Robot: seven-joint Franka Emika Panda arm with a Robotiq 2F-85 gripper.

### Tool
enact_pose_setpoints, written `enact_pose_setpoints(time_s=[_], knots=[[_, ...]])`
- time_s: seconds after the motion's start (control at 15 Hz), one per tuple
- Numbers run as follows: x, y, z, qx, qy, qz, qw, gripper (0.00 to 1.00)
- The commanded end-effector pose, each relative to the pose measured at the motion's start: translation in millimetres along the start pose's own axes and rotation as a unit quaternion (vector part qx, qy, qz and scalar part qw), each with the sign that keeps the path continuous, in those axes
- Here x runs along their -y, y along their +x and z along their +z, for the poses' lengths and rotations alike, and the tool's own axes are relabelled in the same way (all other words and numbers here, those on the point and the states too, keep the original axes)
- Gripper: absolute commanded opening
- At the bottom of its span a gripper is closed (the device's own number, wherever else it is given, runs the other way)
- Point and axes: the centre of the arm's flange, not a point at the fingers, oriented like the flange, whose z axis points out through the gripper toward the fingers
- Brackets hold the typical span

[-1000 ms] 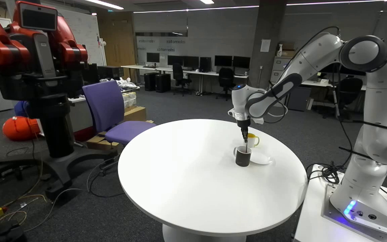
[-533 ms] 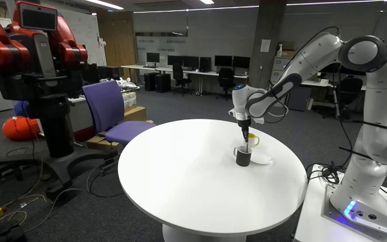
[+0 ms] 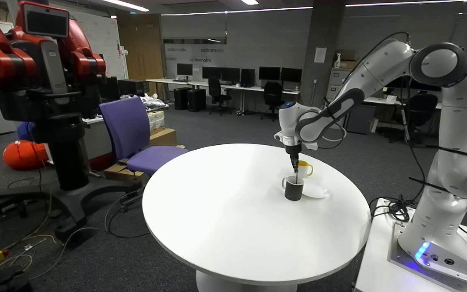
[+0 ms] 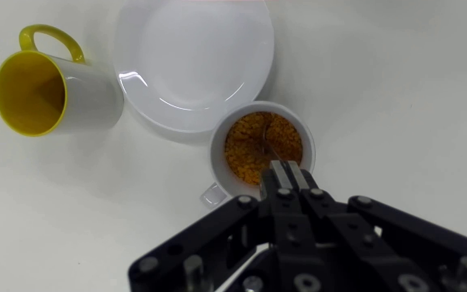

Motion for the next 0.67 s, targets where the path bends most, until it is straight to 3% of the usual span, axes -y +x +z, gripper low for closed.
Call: enact_pose_setpoints(time_s=[0.0,0.6], knots=[[-3.2,2.3,-11.9,-0.013,0.009,-0.007,0.9998,0.0],[-14.5,13.9,-12.4,-0.023,0.017,0.01,0.9995,0.0]])
